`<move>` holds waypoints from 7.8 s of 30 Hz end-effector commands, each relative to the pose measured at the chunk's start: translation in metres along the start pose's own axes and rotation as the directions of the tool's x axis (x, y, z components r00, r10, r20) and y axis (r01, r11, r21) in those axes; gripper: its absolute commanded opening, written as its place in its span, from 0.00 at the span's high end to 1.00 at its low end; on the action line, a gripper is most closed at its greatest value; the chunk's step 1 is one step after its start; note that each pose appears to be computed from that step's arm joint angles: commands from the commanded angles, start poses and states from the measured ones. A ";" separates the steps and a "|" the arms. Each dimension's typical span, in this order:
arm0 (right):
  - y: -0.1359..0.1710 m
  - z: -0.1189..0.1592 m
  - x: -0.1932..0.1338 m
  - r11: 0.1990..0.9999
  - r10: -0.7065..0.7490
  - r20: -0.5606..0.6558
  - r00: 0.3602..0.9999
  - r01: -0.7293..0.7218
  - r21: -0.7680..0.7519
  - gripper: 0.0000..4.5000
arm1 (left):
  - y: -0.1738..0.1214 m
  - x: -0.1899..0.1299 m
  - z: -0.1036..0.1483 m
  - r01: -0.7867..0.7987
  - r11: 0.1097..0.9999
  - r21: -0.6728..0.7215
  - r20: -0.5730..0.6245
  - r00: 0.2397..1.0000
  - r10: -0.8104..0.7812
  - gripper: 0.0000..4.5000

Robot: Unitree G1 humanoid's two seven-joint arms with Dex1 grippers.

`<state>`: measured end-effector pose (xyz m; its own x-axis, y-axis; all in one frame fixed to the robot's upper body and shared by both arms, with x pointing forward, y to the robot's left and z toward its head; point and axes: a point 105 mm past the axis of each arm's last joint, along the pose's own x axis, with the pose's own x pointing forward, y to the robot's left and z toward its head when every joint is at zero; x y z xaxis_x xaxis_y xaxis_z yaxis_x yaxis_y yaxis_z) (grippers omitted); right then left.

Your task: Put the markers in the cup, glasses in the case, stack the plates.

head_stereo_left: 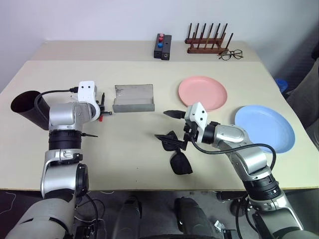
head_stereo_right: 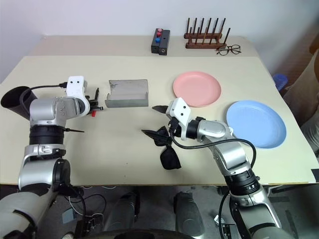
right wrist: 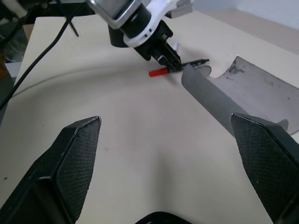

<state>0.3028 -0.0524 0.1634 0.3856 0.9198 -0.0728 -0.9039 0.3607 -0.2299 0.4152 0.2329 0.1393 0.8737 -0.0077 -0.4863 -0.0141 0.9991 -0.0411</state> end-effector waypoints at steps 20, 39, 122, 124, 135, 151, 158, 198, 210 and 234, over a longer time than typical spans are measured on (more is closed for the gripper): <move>0.007 0.052 0.028 0.995 0.075 0.239 0.968 -0.087 0.042 0.00 | 0.127 -0.184 0.089 -0.541 0.775 -0.326 0.782 0.306 0.543 0.99; 0.024 0.063 0.038 0.980 0.101 0.330 0.939 -0.151 0.131 0.00 | 0.135 -0.157 0.045 -0.539 0.773 -0.334 0.731 0.370 0.573 0.99; 0.010 0.041 0.037 0.989 -0.008 0.282 0.959 -0.034 0.146 0.00 | 0.054 0.009 0.016 -0.537 0.720 -0.441 -0.193 0.840 0.508 0.19; 0.010 0.041 0.037 0.989 -0.007 0.282 0.959 -0.035 0.145 0.00 | 0.054 0.009 0.018 -0.534 0.719 -0.445 -0.186 0.841 0.509 0.41; 0.011 0.042 0.038 0.989 -0.008 0.282 0.959 -0.034 0.143 0.00 | 0.040 0.006 0.031 -0.452 0.829 -0.330 -0.042 0.884 0.465 0.98; 0.009 0.038 0.036 0.989 0.000 0.264 0.965 -0.039 0.142 0.00 | 0.019 -0.077 -0.016 -0.349 0.937 -0.006 0.142 0.927 0.346 0.98; 0.010 0.038 0.040 0.988 0.016 0.267 0.964 -0.056 0.141 0.00 | 0.038 -0.128 0.050 -0.355 0.923 -0.148 0.621 0.693 0.366 0.98; 0.015 0.065 0.035 0.984 0.070 0.364 0.929 -0.125 0.129 0.00 | 0.136 -0.147 0.022 -0.618 0.745 -0.252 0.738 0.375 0.560 0.98; 0.014 0.067 0.035 0.984 0.068 0.368 0.927 -0.123 0.130 0.00 | 0.138 -0.140 0.014 -0.609 0.747 -0.269 0.715 0.393 0.578 0.98; 0.014 0.066 0.037 0.984 0.068 0.364 0.929 -0.123 0.131 0.00 | 0.139 -0.134 0.006 -0.610 0.742 -0.277 0.688 0.413 0.596 0.14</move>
<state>0.2957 -0.0055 0.2083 0.2544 0.9373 0.2384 -0.9613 0.2721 -0.0441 0.3004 0.3736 0.1977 0.6956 0.6269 0.3510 -0.6761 0.7364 0.0245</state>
